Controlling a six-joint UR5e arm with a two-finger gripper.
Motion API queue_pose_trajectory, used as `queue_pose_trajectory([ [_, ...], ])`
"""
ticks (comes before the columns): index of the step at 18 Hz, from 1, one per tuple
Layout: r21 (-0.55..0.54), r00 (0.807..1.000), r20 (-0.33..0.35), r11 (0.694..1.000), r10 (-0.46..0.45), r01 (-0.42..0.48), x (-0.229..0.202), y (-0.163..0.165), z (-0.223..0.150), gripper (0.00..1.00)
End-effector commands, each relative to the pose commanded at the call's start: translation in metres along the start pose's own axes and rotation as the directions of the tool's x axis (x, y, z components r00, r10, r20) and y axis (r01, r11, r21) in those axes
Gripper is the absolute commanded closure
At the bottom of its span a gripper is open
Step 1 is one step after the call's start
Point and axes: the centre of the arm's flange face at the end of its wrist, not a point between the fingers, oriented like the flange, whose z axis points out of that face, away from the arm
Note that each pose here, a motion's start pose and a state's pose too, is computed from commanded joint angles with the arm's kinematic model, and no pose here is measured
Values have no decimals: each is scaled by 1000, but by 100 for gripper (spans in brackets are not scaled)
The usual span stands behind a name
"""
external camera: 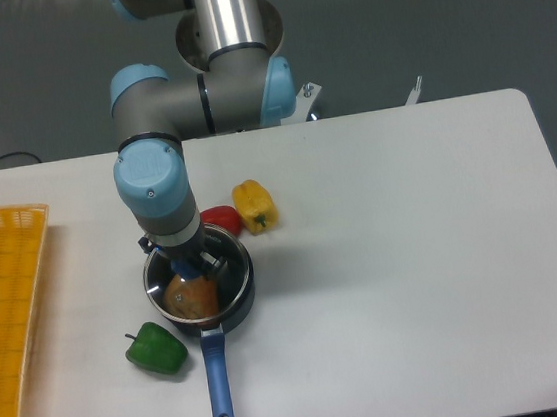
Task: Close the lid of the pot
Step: 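Hold the lid on the saucepan and open the gripper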
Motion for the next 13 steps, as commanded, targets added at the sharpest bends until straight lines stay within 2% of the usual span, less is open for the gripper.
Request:
queue_pose_trajectory([
  [13, 5, 1000, 4, 1000, -3, 3, -6, 1, -3, 36],
])
